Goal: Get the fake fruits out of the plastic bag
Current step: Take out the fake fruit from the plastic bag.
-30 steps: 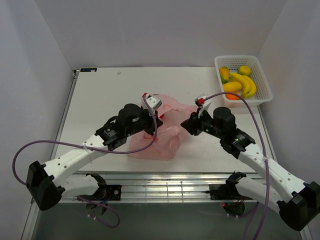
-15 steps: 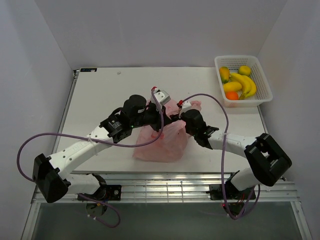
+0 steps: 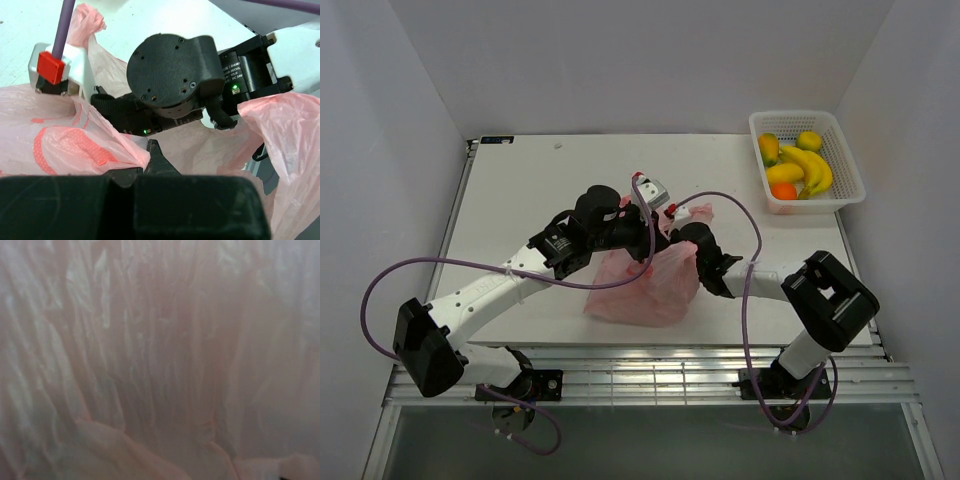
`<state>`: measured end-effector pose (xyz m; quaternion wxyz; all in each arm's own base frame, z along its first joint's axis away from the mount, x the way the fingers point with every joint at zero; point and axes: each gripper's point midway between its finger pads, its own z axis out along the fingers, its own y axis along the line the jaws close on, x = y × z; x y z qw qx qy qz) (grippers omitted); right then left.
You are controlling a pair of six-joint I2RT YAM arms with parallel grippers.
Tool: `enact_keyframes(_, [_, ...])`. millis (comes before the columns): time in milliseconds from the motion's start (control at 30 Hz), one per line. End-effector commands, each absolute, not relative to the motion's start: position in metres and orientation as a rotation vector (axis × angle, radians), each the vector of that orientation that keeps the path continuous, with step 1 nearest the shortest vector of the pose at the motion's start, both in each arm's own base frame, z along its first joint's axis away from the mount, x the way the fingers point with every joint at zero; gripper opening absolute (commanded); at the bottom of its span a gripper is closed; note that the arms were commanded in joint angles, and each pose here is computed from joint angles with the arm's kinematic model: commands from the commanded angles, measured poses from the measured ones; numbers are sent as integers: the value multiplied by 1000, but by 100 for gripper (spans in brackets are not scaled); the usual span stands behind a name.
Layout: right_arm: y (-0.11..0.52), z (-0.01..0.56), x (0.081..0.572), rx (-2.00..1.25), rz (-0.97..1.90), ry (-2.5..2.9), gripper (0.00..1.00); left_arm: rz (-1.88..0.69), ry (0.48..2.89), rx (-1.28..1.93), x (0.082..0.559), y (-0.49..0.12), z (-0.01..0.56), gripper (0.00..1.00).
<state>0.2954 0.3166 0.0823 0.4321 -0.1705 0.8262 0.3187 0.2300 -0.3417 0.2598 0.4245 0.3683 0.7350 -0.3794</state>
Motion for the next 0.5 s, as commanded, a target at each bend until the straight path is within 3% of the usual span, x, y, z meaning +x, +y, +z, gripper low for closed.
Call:
enact_keyframes(0, [329, 71, 285, -475, 821, 2084, 93, -972, 1786, 927, 230, -346, 279, 0])
enact_keyframes(233, [311, -4, 276, -529, 482, 2332, 93, -965, 1798, 886, 231, -342, 277, 0])
enact_keyframes(300, [309, -17, 274, -539, 434, 2367, 100, -959, 1792, 869, 230, -338, 280, 0])
enact_keyframes(367, [308, -18, 274, -536, 416, 2385, 87, -941, 1808, 847, 230, -333, 274, 0])
enact_keyframes(400, [308, -16, 275, -533, 419, 2379, 68, -938, 1803, 838, 230, -331, 276, 0])
enact_keyframes(467, [310, 4, 281, -509, 437, 2323, 45, -910, 1828, 809, 231, -325, 268, 0])
